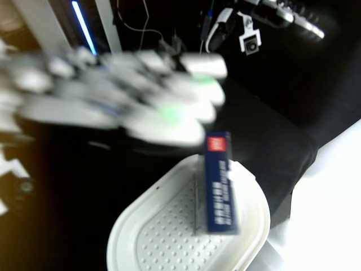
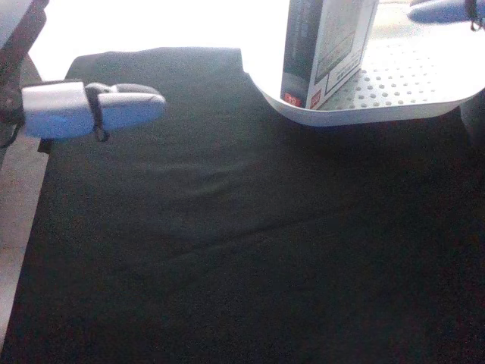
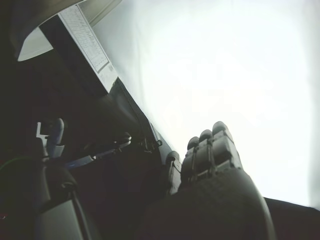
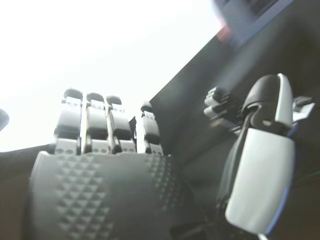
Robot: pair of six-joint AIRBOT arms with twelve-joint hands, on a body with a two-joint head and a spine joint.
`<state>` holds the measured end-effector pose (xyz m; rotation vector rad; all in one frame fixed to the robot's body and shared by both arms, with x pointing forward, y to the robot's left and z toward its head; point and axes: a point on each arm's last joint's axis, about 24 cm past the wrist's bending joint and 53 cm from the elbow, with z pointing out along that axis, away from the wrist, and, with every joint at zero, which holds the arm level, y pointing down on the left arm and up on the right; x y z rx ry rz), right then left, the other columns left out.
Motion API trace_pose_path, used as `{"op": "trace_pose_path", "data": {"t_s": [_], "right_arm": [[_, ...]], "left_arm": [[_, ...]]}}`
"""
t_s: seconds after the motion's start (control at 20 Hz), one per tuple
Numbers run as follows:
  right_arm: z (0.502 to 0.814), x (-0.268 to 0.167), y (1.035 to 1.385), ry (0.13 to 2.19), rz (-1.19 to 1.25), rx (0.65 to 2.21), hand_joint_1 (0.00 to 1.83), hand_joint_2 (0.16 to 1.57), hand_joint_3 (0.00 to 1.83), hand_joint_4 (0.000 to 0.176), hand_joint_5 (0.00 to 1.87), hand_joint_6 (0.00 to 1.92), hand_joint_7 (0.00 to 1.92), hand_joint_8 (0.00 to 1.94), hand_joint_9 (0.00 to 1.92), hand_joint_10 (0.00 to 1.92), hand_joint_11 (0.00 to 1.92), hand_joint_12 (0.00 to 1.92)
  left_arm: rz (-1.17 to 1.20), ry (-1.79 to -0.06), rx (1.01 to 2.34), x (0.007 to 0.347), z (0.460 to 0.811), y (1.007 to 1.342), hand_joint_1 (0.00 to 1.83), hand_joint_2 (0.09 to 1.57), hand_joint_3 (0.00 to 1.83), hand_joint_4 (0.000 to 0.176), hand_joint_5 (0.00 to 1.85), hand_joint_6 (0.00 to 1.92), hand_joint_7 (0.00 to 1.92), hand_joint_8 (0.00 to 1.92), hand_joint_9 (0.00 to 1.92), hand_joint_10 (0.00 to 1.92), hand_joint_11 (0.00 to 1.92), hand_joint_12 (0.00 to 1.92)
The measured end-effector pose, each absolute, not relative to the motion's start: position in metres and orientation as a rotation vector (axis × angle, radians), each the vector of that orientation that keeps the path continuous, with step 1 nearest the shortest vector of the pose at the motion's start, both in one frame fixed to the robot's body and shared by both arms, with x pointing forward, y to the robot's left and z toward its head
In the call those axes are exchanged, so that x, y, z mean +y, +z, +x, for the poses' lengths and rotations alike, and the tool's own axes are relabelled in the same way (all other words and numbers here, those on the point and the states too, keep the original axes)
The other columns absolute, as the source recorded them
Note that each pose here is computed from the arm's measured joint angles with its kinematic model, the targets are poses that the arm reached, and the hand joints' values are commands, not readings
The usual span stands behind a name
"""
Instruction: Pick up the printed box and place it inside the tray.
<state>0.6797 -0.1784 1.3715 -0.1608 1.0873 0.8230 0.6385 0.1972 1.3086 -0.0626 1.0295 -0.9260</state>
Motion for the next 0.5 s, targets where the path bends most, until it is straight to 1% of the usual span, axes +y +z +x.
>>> {"op": "trace_pose_path", "data": {"t_s": [0.05, 0.1, 0.15, 0.2, 0.25, 0.3, 0.35, 0.4, 0.5], "right_arm": [[0.679, -0.178, 1.366, 0.827, -0.158, 1.097, 0.6, 0.7, 0.0, 0.176, 0.0, 0.0, 0.0, 0.0, 0.14, 0.01, 0.22, 0.11], [0.677, -0.178, 1.361, 0.84, -0.153, 1.1, 0.55, 0.7, 0.0, 0.176, 0.0, 0.0, 0.0, 0.0, 0.19, 0.02, 0.3, 0.15], [0.674, -0.179, 1.356, 0.874, -0.138, 1.103, 0.54, 0.69, 0.0, 0.176, 0.0, 0.0, 0.0, 0.0, 0.19, 0.02, 0.33, 0.17], [0.67, -0.182, 1.355, 0.921, -0.115, 1.092, 0.62, 0.69, 0.0, 0.176, 0.0, 0.0, 0.0, 0.0, 0.19, 0.01, 0.35, 0.18], [0.666, -0.186, 1.353, 0.967, -0.088, 1.082, 0.69, 0.66, 0.0, 0.176, 0.0, 0.0, 0.01, 0.0, 0.14, 0.0, 0.26, 0.24], [0.662, -0.191, 1.35, 1.017, -0.064, 1.068, 0.71, 0.64, 0.0, 0.176, 0.0, 0.0, 0.02, 0.0, 0.12, 0.0, 0.2, 0.35], [0.661, -0.193, 1.347, 1.019, -0.061, 1.063, 0.72, 0.63, 0.0, 0.176, 0.0, 0.0, 0.03, 0.0, 0.13, 0.0, 0.13, 0.52], [0.659, -0.198, 1.343, 1.022, -0.046, 1.059, 0.74, 0.67, 0.0, 0.176, 0.0, 0.0, 0.02, 0.0, 0.12, 0.0, 0.02, 0.66], [0.652, -0.206, 1.34, 1.04, -0.018, 1.026, 0.79, 0.71, 0.0, 0.176, 0.0, 0.0, 0.0, 0.0, 0.12, 0.0, 0.0, 0.57]], "left_arm": [[-0.073, -0.928, 1.024, 0.199, 0.637, 1.308, 0.81, 0.84, 0.01, 0.176, 0.0, 0.0, 0.0, 0.0, 0.0, 0.0, 0.0, 0.0], [-0.085, -0.929, 1.019, 0.201, 0.635, 1.307, 0.82, 0.83, 0.0, 0.164, 0.15, 0.02, 0.0, 0.0, 0.0, 0.0, 0.0, 0.0], [-0.079, -0.928, 1.014, 0.202, 0.631, 1.305, 0.8, 0.82, 0.0, 0.174, 0.17, 0.02, 0.0, 0.0, 0.0, 0.0, 0.0, 0.0], [-0.083, -0.932, 1.008, 0.203, 0.627, 1.305, 0.8, 0.79, 0.0, 0.176, 0.03, 0.0, 0.0, 0.0, 0.0, 0.0, 0.0, 0.0], [-0.076, -0.932, 0.999, 0.204, 0.623, 1.306, 0.78, 0.76, 0.0, 0.176, 0.01, 0.0, 0.0, 0.0, 0.0, 0.0, 0.0, 0.0], [-0.076, -0.935, 0.979, 0.206, 0.617, 1.309, 0.77, 0.73, 0.0, 0.176, 0.0, 0.0, 0.0, 0.0, 0.0, 0.0, 0.0, 0.0], [-0.073, -0.933, 0.97, 0.207, 0.616, 1.31, 0.75, 0.73, 0.0, 0.176, 0.0, 0.0, 0.0, 0.0, 0.0, 0.0, 0.0, 0.0], [-0.071, -0.932, 0.95, 0.21, 0.613, 1.314, 0.78, 0.72, 0.0, 0.176, 0.0, 0.0, 0.0, 0.0, 0.0, 0.0, 0.0, 0.0], [-0.07, -0.923, 0.922, 0.215, 0.607, 1.319, 0.77, 0.73, 0.0, 0.176, 0.0, 0.0, 0.0, 0.0, 0.0, 0.0, 0.0, 0.0]]}}
